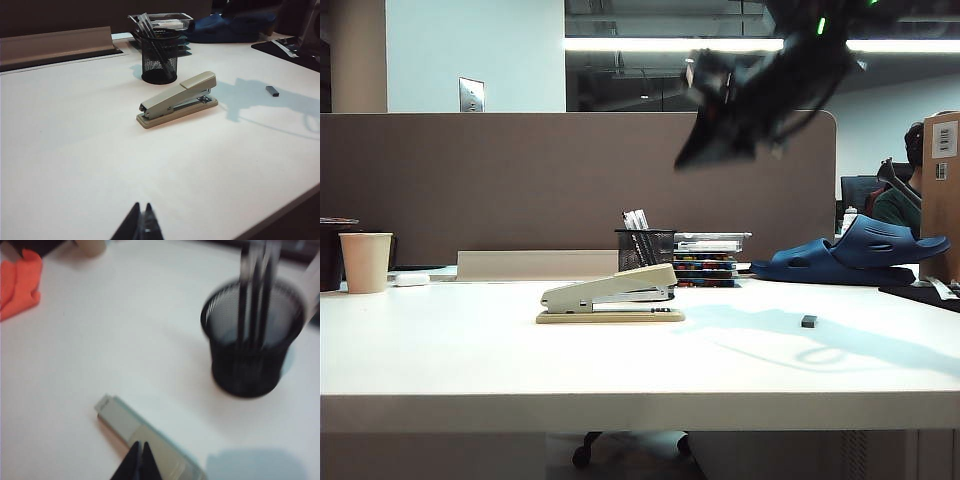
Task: Press the stapler down.
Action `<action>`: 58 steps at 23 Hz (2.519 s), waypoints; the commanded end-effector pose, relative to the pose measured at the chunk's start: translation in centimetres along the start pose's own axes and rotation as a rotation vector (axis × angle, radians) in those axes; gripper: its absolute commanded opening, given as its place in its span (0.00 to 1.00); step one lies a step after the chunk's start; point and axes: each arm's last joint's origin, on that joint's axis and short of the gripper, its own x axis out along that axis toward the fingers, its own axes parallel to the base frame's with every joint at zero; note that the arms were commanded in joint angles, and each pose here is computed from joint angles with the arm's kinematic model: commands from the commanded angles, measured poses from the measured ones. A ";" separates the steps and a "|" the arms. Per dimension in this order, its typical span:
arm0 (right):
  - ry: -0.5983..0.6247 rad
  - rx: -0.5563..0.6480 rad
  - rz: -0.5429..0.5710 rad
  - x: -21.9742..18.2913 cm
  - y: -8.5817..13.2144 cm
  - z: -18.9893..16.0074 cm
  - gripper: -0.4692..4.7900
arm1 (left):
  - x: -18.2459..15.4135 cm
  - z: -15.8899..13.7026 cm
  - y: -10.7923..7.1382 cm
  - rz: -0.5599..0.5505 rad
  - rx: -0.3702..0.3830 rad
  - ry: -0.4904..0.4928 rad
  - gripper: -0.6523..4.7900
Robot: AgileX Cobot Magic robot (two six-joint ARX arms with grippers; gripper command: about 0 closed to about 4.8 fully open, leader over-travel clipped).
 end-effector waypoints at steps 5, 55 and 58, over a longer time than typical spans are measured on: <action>-0.191 -0.235 -0.270 -12.8 3.5 5.4 0.07 | -0.1 0.2 0.6 0.198 0.006 0.001 0.11; -0.599 -0.101 -0.754 -22.3 5.3 -24.8 0.07 | -0.5 2.3 1.1 0.361 0.068 -0.201 0.11; -0.621 -0.112 -0.758 -22.4 5.3 -24.6 0.07 | -0.5 2.4 1.1 0.361 0.071 -0.211 0.11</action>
